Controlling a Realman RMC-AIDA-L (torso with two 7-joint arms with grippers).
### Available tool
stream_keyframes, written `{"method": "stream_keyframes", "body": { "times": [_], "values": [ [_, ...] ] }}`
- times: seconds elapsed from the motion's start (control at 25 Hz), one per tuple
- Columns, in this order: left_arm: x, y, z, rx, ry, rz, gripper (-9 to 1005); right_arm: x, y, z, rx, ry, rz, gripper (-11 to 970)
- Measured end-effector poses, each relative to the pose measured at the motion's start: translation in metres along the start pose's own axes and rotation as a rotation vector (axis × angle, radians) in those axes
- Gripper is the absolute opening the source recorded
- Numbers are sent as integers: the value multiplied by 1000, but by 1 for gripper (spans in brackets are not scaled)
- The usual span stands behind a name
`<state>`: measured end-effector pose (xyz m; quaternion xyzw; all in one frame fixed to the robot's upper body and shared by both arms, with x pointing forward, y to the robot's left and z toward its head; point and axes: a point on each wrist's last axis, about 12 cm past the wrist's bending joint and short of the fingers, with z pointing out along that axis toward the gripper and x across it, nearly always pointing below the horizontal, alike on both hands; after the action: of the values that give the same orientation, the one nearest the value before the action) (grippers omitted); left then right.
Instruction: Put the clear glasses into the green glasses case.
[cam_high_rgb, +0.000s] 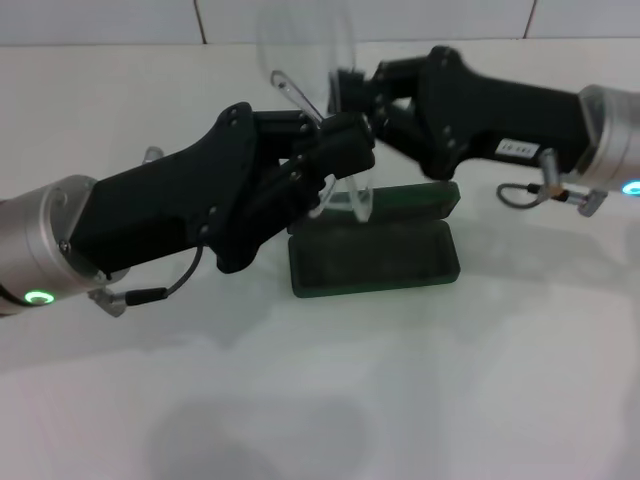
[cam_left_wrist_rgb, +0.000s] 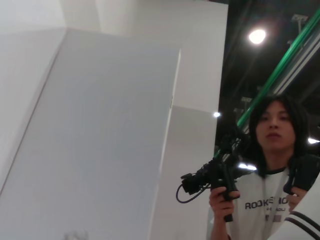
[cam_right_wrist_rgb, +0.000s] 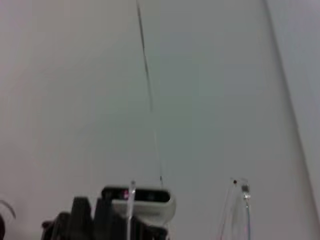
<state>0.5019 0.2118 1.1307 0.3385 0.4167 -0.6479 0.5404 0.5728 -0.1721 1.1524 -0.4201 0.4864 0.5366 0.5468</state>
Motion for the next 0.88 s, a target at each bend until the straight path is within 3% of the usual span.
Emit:
{"method": "stream_keyframes", "body": {
  "times": [0.32, 0.88],
  "values": [
    [1, 0, 0, -7, 0, 0, 95, 4, 4, 10, -46, 52, -33, 51],
    [5, -2, -5, -35, -12, 1, 94, 2, 3, -7, 29, 4, -52, 51]
  ]
}}
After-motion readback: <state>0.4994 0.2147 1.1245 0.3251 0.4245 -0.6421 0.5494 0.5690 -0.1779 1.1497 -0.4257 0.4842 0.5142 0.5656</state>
